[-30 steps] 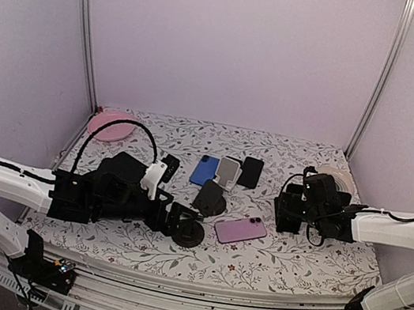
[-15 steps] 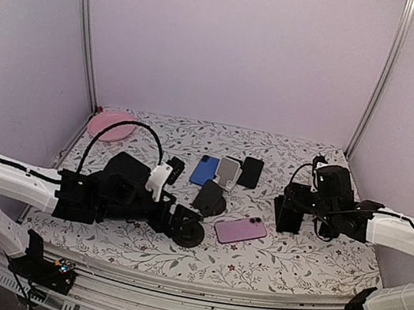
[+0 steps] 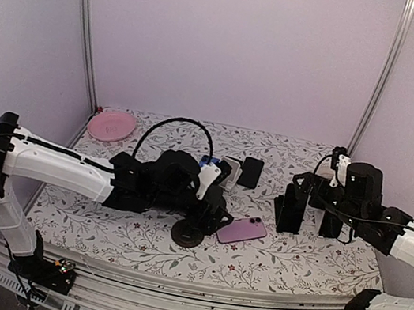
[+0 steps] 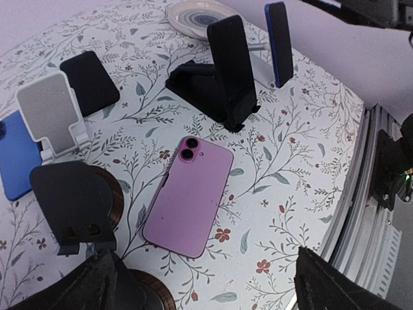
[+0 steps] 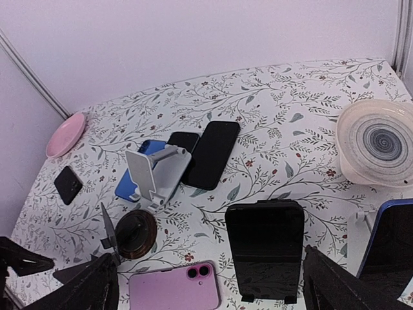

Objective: Place the phone on the phone stand
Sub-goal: Pick up the phone from the center of the board.

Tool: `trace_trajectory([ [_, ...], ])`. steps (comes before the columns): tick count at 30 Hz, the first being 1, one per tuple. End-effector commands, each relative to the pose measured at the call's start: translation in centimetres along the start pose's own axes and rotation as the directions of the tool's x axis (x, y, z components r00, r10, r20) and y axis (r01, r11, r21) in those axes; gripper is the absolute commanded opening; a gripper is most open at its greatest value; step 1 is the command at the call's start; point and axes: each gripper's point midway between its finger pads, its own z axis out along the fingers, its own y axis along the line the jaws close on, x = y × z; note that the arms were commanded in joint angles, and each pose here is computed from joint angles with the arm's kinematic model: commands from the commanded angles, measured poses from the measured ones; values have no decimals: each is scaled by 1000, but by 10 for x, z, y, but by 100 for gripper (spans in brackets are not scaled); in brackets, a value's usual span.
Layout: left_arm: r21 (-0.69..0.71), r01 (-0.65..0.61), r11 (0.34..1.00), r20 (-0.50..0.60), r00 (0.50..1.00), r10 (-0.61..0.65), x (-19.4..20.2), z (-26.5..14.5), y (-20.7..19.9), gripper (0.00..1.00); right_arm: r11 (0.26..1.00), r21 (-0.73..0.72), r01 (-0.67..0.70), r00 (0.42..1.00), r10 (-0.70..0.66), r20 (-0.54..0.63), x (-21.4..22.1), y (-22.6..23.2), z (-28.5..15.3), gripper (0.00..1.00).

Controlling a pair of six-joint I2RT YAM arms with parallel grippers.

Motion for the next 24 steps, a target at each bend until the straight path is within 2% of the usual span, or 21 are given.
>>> trace_trajectory([
  [1, 41, -96, 995, -79, 992, 99, 3, 26, -1, 96, 997, -63, -42, 999, 41, -5, 1, 6, -14, 99],
  [11, 33, -163, 986, -266, 950, 165, 40, 96, 15, 95, 988, -137, -68, 998, 68, -1, 1, 14, -28, 99],
  [24, 14, -275, 961, -415, 873, 256, 77, 134, 41, 95, 974, -204, -98, 995, 97, -13, 10, 20, -34, 99],
])
